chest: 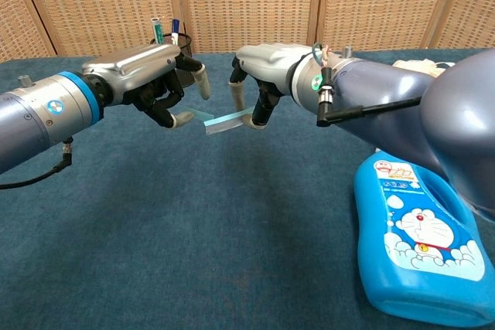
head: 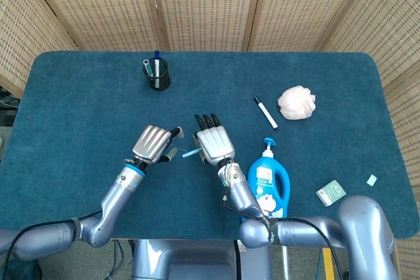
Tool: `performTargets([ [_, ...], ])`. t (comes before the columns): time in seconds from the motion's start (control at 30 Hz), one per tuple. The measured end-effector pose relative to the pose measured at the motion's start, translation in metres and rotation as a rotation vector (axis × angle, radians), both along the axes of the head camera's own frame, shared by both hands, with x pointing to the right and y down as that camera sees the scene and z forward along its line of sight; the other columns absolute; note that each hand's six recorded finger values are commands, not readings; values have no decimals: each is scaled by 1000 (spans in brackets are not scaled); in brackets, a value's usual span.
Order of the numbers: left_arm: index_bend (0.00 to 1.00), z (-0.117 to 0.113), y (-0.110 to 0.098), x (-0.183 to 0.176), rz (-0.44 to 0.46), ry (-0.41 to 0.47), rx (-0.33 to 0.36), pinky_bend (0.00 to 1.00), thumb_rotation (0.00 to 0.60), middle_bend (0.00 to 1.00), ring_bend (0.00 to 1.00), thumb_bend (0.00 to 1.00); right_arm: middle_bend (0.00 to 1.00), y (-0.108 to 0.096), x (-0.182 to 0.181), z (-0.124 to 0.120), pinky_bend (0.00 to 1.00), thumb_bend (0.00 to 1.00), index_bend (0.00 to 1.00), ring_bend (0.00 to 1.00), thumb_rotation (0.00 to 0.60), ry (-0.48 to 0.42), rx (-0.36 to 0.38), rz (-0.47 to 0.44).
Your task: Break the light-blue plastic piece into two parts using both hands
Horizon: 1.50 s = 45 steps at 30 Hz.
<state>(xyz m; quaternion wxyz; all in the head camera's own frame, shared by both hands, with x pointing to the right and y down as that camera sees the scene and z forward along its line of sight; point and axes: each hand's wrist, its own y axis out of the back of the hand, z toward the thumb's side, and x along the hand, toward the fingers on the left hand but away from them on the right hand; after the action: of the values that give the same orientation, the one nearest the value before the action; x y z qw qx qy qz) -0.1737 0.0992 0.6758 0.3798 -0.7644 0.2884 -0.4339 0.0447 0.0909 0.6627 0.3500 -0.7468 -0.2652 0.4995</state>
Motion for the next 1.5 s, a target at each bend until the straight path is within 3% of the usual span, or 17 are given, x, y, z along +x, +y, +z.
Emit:
performTargets([
  [0.3, 442, 5, 4, 9, 0, 20, -4, 1000, 600, 898, 1000, 404, 65, -2, 5, 0, 0, 517, 606, 0, 600, 3, -4, 6],
  [1.07, 748, 12, 3, 10, -26, 8, 10, 1000, 600, 908, 1000, 498, 66, -7, 16, -1, 0, 517, 607, 0, 600, 16, 5, 19],
  [1.27, 761, 16, -3, -11, -61, -17, 10, 1000, 600, 908, 1000, 526, 66, -10, 25, 2, 0, 517, 608, 0, 600, 34, 11, 24],
  [1.5, 768, 24, -13, -70, -131, -83, 11, 1000, 600, 908, 1000, 533, 66, -12, 36, 9, 0, 517, 608, 0, 600, 52, 7, 34],
])
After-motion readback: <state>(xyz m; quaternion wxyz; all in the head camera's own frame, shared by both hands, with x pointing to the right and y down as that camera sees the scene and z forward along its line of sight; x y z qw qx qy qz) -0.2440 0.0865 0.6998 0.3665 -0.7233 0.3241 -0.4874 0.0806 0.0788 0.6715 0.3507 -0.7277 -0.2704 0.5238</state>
